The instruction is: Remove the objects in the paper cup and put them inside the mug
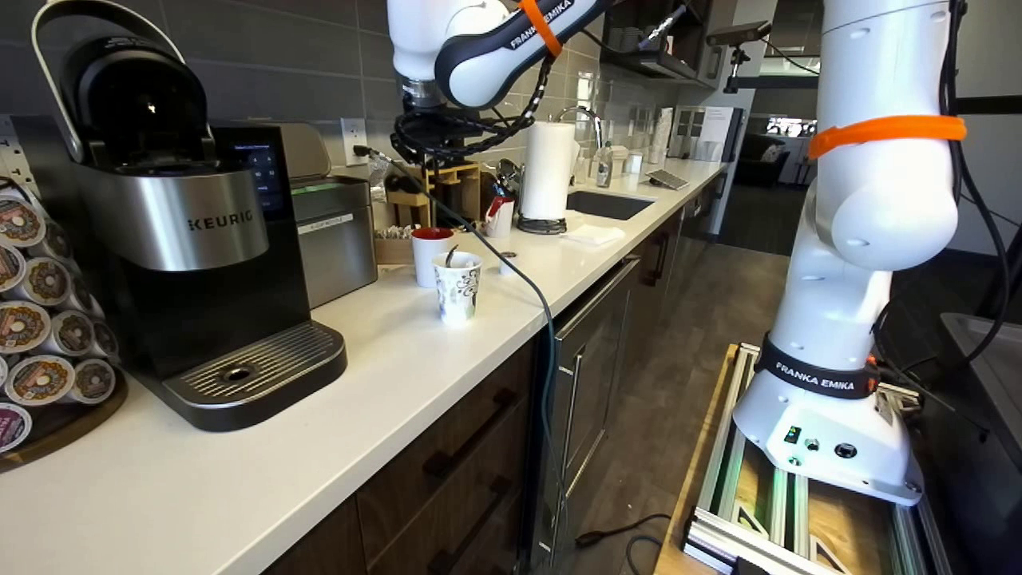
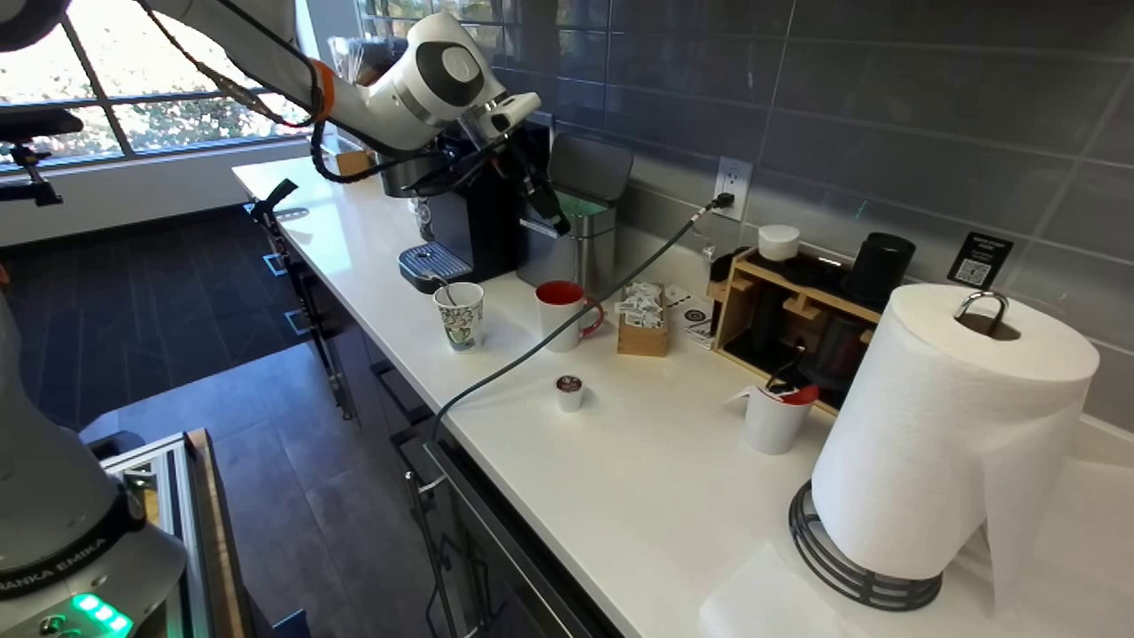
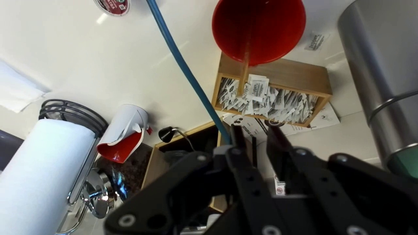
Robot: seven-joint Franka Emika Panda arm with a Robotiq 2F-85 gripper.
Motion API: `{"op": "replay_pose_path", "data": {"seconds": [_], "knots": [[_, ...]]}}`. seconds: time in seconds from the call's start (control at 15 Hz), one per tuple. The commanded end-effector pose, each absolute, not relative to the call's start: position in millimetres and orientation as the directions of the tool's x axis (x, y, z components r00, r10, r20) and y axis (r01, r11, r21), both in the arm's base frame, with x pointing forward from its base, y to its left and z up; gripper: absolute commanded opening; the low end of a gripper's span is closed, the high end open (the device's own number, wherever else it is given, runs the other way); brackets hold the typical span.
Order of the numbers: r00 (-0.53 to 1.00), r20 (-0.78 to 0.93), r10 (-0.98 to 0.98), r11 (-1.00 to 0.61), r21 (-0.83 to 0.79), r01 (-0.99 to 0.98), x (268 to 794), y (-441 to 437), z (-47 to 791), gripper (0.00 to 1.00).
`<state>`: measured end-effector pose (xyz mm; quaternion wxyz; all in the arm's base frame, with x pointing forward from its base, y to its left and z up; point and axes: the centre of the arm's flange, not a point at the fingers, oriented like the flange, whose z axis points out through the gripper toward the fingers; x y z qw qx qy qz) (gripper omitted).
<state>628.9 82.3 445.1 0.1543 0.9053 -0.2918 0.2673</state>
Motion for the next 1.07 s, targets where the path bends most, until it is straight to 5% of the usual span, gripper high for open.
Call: {"op": "replay_pose_path", "data": {"seconds": [0.0, 0.4, 1.0], "knots": [[0.745, 0.473, -0.470, -0.802, 0.123, -0.584, 618, 93, 457, 0.57], [0.899, 0.188, -0.394, -0.896, 0.140, -0.422, 558, 96, 469, 0.99], [0.758, 0.003, -0.652, -0.756, -0.082, -0.649, 490, 99, 439, 1.00]]}}
